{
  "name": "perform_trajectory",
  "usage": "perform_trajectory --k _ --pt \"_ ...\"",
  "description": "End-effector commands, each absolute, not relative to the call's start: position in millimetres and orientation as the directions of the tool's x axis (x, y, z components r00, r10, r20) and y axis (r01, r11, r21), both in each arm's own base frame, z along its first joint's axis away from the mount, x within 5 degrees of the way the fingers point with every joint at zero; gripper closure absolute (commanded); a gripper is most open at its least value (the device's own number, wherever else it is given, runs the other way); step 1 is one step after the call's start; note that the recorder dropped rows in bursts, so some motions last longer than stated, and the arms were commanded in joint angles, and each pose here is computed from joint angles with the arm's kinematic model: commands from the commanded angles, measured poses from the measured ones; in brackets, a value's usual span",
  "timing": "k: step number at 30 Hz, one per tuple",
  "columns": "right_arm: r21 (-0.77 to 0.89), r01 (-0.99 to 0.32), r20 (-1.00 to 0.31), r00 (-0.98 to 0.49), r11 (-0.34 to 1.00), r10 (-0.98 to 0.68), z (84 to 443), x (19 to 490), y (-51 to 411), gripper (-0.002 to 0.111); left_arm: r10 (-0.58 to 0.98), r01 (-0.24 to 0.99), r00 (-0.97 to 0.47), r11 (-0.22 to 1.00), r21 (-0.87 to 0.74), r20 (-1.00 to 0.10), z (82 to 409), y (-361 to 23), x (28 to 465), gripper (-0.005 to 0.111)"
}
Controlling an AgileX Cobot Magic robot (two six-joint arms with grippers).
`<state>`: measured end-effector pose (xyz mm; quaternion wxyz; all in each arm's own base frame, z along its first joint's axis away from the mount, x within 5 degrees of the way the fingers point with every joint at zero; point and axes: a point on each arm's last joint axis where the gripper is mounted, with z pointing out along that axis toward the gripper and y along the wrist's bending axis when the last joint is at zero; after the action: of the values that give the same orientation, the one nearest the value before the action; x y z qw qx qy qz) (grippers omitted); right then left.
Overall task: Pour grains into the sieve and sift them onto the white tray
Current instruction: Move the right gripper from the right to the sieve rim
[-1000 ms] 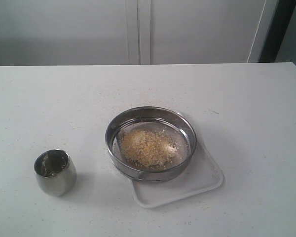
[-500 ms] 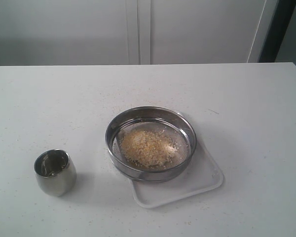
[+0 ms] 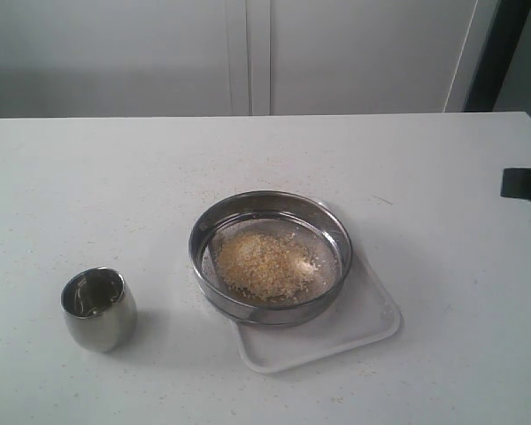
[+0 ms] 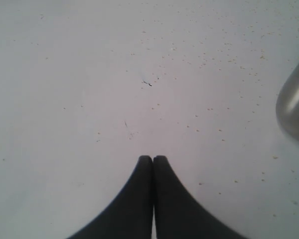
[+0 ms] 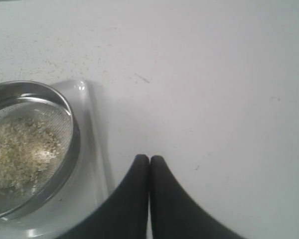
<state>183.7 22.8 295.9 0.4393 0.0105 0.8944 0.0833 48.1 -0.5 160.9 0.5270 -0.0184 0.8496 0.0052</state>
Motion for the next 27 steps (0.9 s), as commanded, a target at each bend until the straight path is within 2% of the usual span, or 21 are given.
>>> perform_trajectory --k 1,9,18,27 --pt "0.188 -0.107 -0.731 -0.680 0.976 0.066 293 213 32 0.108 -0.037 -0.032 -0.462 0.999 -0.024 -0.886 156 -1 47 0.107" --pt "0.194 -0.186 -0.640 -0.768 0.963 -0.019 282 260 55 0.108 -0.037 -0.032 -0.462 0.999 -0.024 -0.886 156 -1 47 0.107" --pt "0.200 -0.282 -0.601 -0.791 0.938 -0.110 278 301 94 0.108 -0.037 -0.032 -0.462 0.999 -0.024 -0.886 156 -1 47 0.107" --pt "0.214 -0.343 -0.462 -0.861 0.915 -0.215 256 334 125 0.108 -0.037 -0.032 -0.462 0.999 -0.024 -0.886 156 -1 47 0.107"
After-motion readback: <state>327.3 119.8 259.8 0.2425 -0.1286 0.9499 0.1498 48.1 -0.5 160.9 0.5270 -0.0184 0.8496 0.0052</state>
